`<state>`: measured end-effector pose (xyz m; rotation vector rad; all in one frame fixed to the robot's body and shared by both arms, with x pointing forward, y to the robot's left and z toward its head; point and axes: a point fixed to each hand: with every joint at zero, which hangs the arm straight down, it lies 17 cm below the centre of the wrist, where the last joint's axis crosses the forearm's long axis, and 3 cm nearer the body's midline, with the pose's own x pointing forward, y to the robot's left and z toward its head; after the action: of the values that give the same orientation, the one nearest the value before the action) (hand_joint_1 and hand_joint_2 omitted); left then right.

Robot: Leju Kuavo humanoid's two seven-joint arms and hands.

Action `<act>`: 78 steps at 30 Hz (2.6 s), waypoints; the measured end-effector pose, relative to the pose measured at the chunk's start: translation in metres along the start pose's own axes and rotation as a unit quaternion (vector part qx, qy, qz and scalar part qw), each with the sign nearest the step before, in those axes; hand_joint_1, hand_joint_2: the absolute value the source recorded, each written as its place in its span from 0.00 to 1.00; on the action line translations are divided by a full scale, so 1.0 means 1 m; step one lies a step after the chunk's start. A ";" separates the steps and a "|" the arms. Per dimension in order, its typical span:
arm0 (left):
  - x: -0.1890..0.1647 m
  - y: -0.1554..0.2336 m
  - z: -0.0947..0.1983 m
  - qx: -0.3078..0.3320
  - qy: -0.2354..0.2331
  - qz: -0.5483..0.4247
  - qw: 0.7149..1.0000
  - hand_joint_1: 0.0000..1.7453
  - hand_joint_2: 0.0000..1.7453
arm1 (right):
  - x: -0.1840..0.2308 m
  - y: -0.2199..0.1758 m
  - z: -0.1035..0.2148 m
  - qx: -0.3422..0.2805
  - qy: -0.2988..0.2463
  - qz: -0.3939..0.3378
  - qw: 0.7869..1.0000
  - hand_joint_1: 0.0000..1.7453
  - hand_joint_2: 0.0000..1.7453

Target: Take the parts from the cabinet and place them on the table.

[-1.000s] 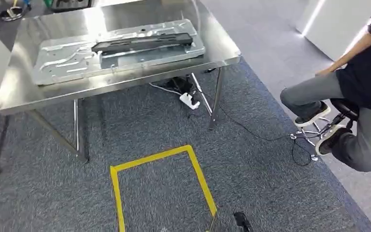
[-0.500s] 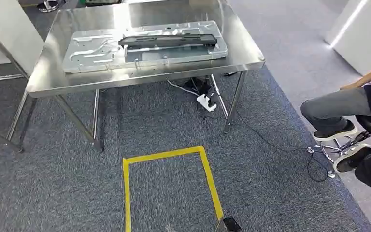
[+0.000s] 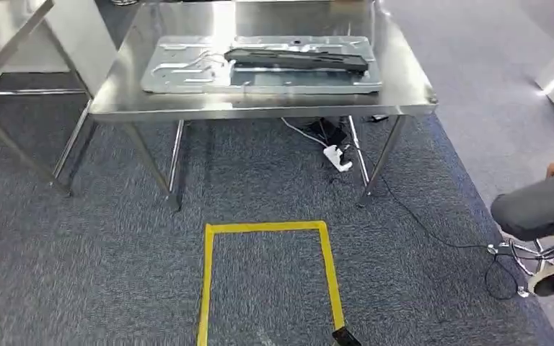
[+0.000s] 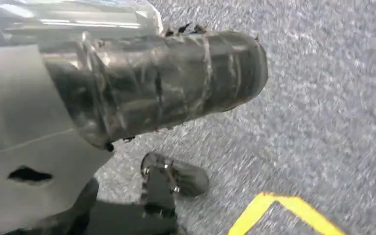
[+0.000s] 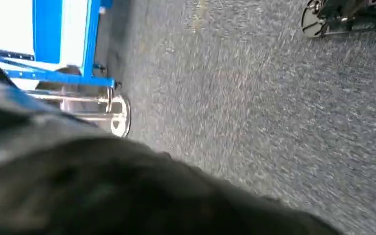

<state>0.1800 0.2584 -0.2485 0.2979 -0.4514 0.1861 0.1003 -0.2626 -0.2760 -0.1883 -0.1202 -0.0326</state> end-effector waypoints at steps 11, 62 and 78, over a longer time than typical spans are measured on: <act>-0.025 -0.004 0.007 -0.023 0.000 -0.048 0.999 0.00 0.00 | -0.010 0.013 0.002 0.026 0.003 0.065 0.998 0.00 0.00; -0.064 0.017 0.008 0.013 0.073 -0.049 0.996 0.00 0.00 | -0.026 0.056 0.017 0.099 -0.015 0.341 0.935 0.00 0.00; -0.067 0.022 0.009 0.025 0.081 -0.059 0.995 0.00 0.00 | -0.038 0.063 0.020 0.111 -0.002 0.375 0.921 0.00 0.00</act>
<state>0.1122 0.2687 -0.2662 0.3555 -0.2669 0.1059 0.0632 -0.1962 -0.2725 0.0020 -0.0491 0.7456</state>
